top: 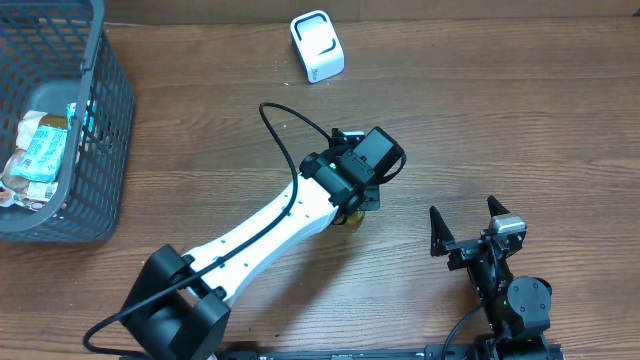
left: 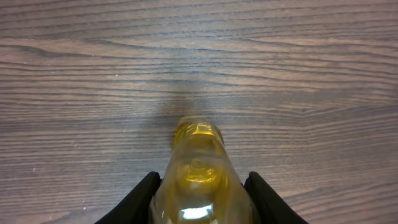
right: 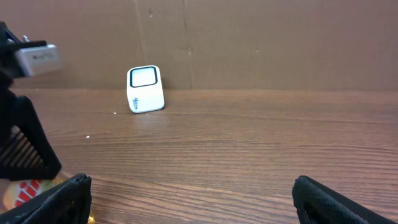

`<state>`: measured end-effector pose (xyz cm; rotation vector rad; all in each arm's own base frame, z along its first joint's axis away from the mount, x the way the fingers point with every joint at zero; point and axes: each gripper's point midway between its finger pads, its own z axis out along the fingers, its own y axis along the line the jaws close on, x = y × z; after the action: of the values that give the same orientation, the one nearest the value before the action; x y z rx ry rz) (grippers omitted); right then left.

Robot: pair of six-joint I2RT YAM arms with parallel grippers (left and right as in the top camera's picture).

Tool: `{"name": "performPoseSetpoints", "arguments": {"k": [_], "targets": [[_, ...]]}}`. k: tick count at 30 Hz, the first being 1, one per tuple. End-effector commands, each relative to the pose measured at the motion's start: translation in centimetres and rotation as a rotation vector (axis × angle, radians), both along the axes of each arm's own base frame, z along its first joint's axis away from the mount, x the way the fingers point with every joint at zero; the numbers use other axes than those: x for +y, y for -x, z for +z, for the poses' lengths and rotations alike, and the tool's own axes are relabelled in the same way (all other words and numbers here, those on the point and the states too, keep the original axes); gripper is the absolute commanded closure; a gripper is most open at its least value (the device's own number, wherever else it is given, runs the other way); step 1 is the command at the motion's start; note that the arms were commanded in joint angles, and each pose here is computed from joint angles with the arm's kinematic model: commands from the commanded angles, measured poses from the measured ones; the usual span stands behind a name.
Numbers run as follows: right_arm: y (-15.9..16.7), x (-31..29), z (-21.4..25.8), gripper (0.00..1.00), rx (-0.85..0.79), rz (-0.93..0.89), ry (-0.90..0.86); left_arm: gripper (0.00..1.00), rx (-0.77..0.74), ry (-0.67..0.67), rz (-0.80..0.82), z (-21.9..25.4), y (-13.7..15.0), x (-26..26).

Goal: Scan the item barcode
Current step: 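Lift the yellow bottle out and carry it toward the table center, then set the yellow bottle upright on the table and release it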

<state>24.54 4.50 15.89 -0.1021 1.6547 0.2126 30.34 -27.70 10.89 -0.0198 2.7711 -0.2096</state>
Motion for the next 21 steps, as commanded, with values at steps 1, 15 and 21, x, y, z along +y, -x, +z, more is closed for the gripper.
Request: {"name": "performPoseSetpoints", "arguments": {"k": [1,15,21], "targets": [[-0.1,-0.2,-0.5,0.00,0.008,-0.011,0.006,0.93,0.006,0.008,0.001,-0.5,0.1,-0.6],[-0.1,-0.2,-0.5,0.00,0.008,-0.011,0.006,0.35,0.055,0.007,-0.024,-2.0,0.8,-1.3],[-0.1,-0.2,-0.5,0.00,0.008,-0.011,0.006,0.15,0.051,0.016,-0.035,-1.9,0.7,-1.5]]}}
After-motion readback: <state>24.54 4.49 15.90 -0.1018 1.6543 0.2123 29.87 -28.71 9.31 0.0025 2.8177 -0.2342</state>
